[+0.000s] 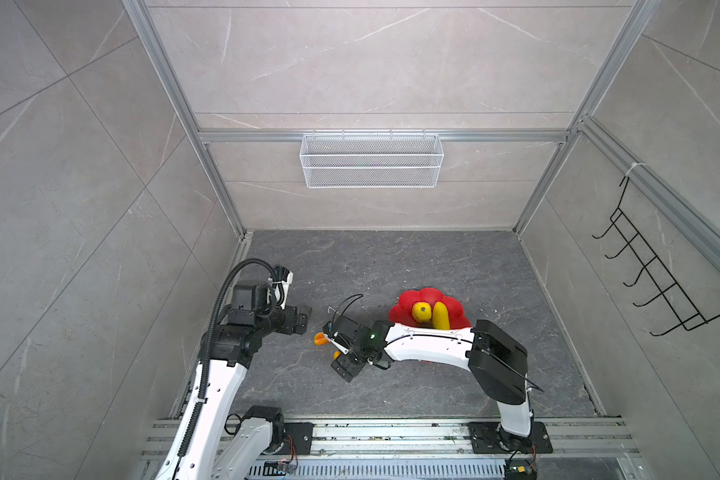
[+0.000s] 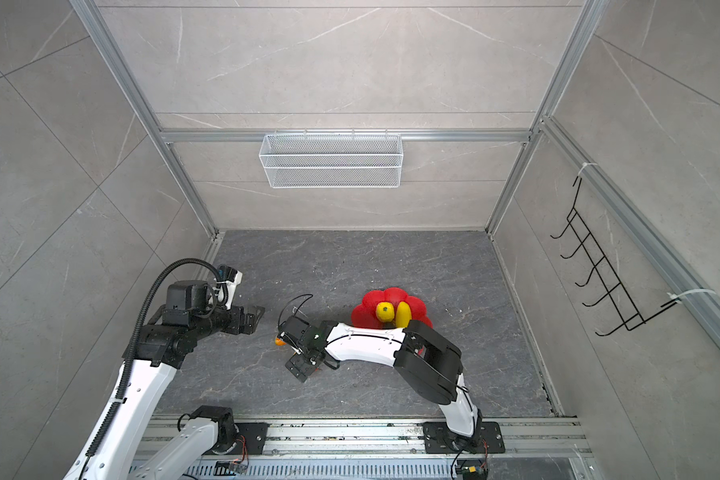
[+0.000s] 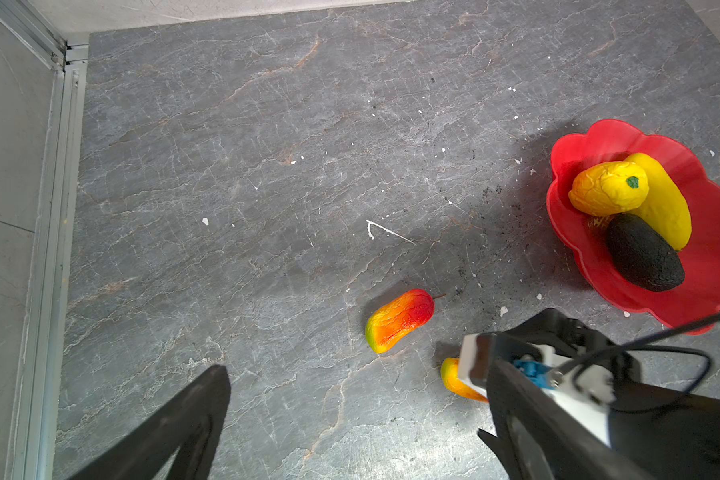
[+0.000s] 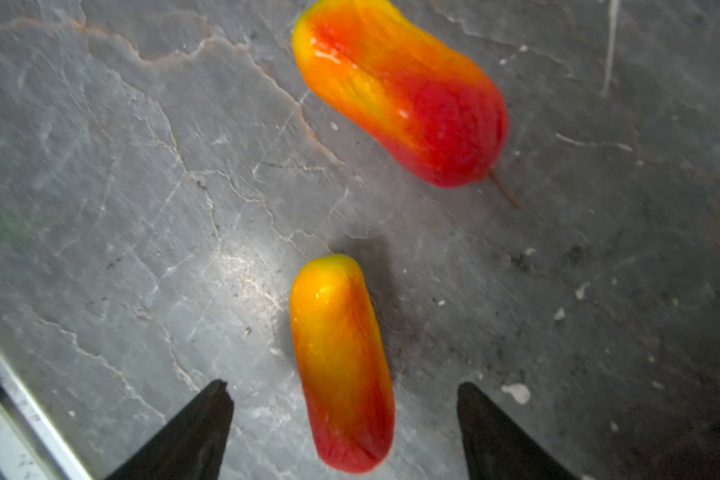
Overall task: Place and organize the fake fruits in the fruit bowl
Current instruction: 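Reach the right gripper to the nearer red-orange fruit and grasp it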
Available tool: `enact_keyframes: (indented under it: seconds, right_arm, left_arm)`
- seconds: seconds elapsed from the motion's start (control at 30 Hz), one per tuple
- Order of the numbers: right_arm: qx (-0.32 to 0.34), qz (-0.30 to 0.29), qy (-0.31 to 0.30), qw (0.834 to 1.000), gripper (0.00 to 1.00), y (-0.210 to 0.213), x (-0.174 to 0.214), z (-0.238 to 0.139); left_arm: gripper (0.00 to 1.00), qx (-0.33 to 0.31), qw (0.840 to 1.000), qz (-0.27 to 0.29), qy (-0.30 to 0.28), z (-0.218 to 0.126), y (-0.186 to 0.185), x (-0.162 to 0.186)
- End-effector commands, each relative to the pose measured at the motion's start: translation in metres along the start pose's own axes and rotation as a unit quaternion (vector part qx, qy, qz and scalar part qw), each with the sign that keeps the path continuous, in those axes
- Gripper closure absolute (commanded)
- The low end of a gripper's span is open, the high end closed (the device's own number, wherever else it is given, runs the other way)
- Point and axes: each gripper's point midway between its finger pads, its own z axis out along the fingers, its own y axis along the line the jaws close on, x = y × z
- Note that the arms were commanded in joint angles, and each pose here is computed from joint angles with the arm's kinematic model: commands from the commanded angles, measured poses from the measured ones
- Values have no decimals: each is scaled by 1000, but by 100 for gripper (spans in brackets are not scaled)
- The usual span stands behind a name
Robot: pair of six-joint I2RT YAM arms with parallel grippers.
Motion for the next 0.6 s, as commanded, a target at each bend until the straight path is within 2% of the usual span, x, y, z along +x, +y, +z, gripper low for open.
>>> enact_keyframes:
  seconds: [0.0,0.03,0.2,0.4,0.57]
  right_arm:
    - [-9,1,-8,1000,31,4,-9,9]
    - [-9,1,-6,1000,35,3,-8,12]
    - [1,2,-4,1000,39,0,-8,17]
    - [2,4,3,1000,71,0,-6,22]
    - [5,8,-9,1000,84,-5,-10,1]
  left_arm:
    - [0,5,1000,-4,-12,-4,-2,-4]
    - [0,4,1000,-3,-12,-4,-1,-4]
    - [0,6,1000,-3,-12,-3,-2,-5]
    - [0,7,1000,-4,-9,-2,-2,-4]
    - [0,7,1000,-3,-10,-3,-2,-4]
